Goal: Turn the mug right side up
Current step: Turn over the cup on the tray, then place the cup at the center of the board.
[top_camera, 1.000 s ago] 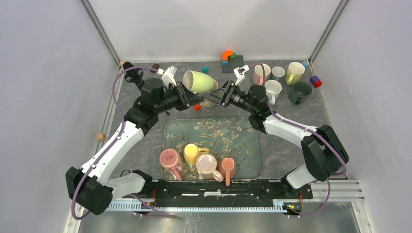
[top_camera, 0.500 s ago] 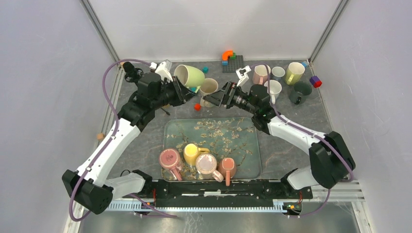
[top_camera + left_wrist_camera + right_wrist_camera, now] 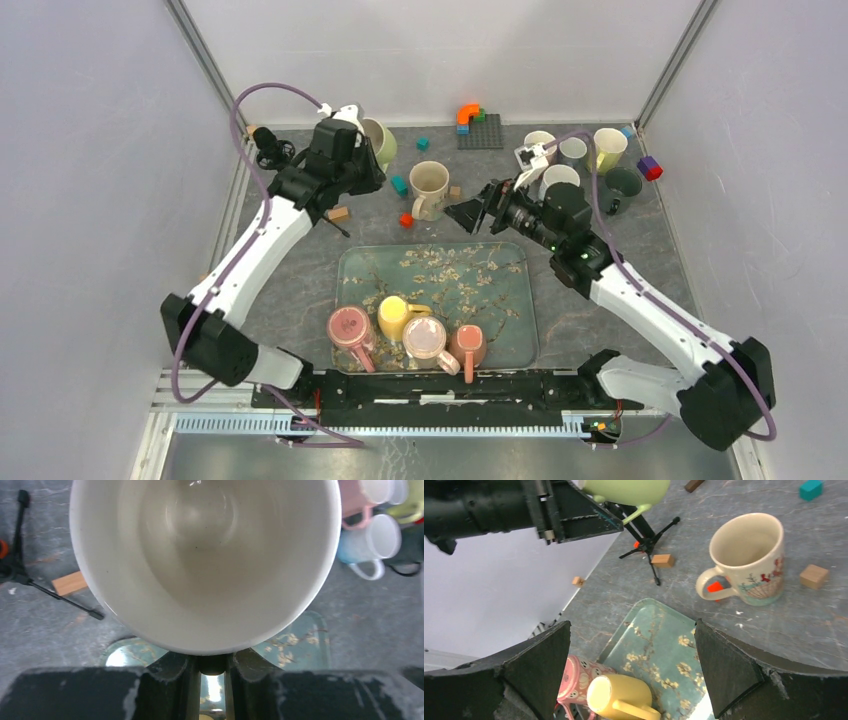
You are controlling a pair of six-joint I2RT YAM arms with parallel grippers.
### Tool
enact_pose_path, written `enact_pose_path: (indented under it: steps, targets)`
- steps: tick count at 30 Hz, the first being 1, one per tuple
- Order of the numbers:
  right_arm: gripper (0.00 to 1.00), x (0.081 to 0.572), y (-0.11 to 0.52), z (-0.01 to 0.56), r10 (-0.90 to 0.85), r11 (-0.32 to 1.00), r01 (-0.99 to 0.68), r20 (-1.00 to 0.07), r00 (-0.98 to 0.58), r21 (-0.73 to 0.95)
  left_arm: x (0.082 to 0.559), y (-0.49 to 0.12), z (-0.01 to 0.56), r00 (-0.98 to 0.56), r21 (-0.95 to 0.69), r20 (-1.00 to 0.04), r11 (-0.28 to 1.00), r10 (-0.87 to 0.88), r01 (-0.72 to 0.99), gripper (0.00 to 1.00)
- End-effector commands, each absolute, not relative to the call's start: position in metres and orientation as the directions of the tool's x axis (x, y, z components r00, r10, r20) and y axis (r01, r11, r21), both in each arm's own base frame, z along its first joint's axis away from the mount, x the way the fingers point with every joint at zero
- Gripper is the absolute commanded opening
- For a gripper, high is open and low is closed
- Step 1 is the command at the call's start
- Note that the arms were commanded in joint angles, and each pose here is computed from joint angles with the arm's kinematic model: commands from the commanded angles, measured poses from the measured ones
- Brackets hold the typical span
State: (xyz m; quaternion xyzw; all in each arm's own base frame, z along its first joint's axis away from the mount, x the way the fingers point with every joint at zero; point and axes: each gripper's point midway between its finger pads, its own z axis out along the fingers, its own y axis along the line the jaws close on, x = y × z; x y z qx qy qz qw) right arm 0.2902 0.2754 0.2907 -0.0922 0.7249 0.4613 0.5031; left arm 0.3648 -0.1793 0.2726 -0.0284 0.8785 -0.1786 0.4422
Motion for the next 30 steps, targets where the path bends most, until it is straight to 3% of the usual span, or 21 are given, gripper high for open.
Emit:
enact_pose_path:
  steps: [1,15,30]
  targets:
    - [0.98,0.283,0.249,0.285,0.263,0.665,-0.580,-0.875,-0.407,0.470,0.402,-0.159,0.290,-0.517,-0.225,-0.841,0.972,-0.158,0.070,0.02]
    - [0.98,0.261,0.213,0.278,0.187,0.753,-0.543,-0.912,-0.366,0.372,0.459,-0.138,0.190,-0.679,-0.142,-0.722,0.989,-0.132,-0.042,0.02]
    - [0.98,0.257,0.209,0.267,0.162,0.760,-0.540,-0.911,-0.380,0.361,0.466,-0.130,0.116,-0.818,-0.104,-0.565,0.993,-0.106,-0.057,0.02]
